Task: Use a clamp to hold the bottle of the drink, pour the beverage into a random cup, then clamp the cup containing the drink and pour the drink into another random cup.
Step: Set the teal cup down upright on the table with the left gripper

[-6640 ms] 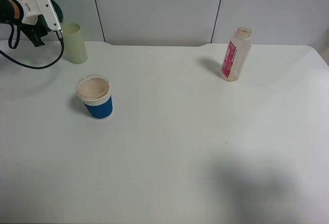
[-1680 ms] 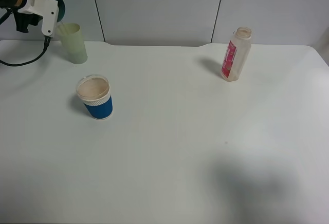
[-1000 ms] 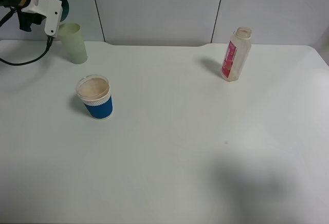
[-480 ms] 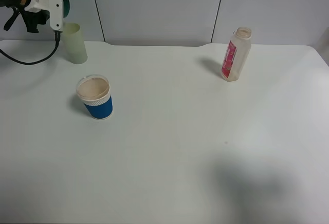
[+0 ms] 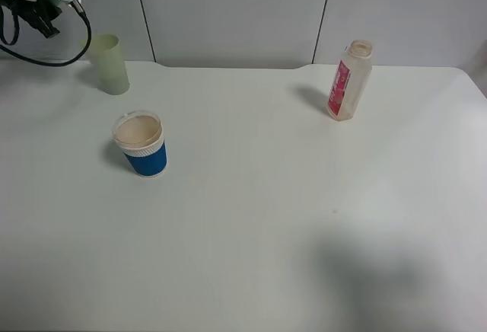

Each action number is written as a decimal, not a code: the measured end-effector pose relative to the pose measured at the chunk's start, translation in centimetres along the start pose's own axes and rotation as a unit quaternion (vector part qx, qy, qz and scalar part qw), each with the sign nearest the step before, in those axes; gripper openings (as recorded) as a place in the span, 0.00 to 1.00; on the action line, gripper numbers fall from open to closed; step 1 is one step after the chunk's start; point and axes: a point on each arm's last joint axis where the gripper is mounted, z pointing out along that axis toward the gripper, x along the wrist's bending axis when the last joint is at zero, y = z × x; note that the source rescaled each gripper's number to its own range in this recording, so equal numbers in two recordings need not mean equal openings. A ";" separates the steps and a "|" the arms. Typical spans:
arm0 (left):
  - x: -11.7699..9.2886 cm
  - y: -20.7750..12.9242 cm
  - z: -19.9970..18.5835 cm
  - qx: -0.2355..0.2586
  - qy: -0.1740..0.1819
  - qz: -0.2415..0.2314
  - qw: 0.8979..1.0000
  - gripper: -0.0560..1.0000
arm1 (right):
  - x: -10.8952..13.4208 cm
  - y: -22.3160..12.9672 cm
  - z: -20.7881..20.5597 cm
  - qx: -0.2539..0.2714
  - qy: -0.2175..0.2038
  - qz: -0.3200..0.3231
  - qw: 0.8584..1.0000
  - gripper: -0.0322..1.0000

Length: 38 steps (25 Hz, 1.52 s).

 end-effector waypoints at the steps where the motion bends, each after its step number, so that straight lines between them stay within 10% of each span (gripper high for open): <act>1: 0.0 0.0 0.0 0.000 0.000 0.000 1.000 0.06 | 0.0 0.0 0.0 0.000 0.000 0.000 1.000 1.00; 12: 1.4 -4.1 -2.2 -0.014 0.034 -0.173 0.984 0.06 | 0.0 0.0 0.0 0.000 0.000 0.000 1.000 1.00; 38: -7.2 -7.3 -4.9 -0.066 0.026 -0.389 0.919 0.06 | 0.0 0.0 0.0 0.000 0.000 0.000 1.000 1.00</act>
